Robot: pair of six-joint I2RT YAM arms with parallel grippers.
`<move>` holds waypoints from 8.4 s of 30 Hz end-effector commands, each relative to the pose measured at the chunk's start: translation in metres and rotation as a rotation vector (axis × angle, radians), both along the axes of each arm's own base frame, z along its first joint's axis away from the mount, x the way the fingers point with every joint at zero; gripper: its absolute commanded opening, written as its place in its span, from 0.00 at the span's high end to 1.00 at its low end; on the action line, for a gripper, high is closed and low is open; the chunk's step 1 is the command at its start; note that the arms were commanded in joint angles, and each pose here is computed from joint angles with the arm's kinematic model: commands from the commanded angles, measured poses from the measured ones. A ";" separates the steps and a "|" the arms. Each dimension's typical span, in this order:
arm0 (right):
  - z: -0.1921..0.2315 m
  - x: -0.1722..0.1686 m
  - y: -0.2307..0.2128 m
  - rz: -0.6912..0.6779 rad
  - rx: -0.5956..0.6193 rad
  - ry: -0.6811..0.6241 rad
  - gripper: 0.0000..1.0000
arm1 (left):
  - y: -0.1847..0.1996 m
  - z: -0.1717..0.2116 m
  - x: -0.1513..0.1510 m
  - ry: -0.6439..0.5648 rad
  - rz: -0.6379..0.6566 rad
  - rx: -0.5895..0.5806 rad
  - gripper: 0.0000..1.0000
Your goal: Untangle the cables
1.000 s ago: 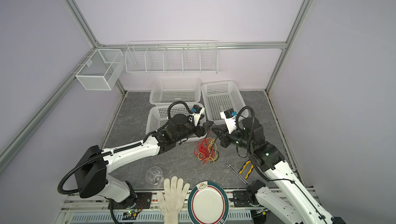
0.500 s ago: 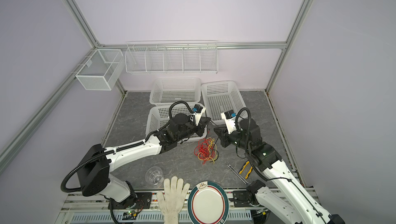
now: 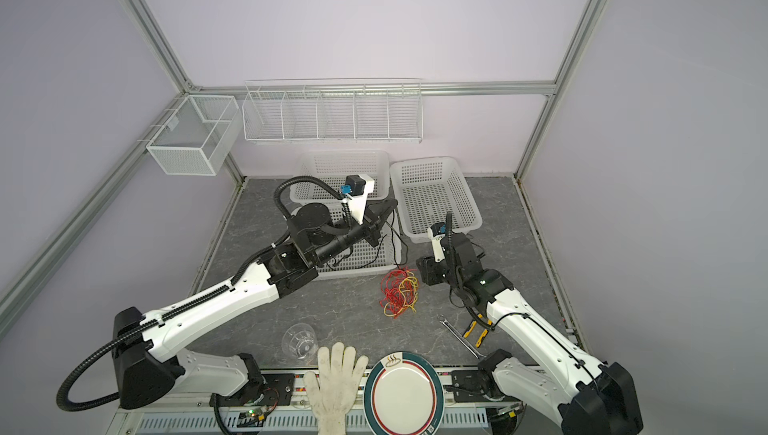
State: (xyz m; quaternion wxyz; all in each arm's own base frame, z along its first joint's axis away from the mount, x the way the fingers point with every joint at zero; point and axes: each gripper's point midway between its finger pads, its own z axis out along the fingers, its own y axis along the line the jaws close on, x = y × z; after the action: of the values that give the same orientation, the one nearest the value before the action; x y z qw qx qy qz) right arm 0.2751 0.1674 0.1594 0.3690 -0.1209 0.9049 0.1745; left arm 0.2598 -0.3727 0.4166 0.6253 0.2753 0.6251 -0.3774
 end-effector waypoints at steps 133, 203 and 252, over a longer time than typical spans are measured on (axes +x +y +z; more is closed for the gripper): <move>-0.007 -0.021 0.031 0.153 0.111 -0.039 0.83 | 0.060 -0.193 0.065 0.474 0.193 0.327 0.01; 0.032 -0.026 0.000 0.063 0.025 -0.193 0.94 | -0.016 -0.172 -0.038 0.375 -0.295 0.267 0.00; -0.095 0.007 -0.067 -0.347 -0.353 0.100 0.94 | -0.025 -0.099 -0.077 0.227 -0.418 0.156 1.00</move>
State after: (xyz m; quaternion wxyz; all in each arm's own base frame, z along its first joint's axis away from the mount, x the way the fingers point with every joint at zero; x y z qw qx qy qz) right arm 0.2796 0.1151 0.0731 0.3246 -0.0497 0.9444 -0.0156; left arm 0.1932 -0.4088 0.2899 0.4027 0.3876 0.6834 -0.4696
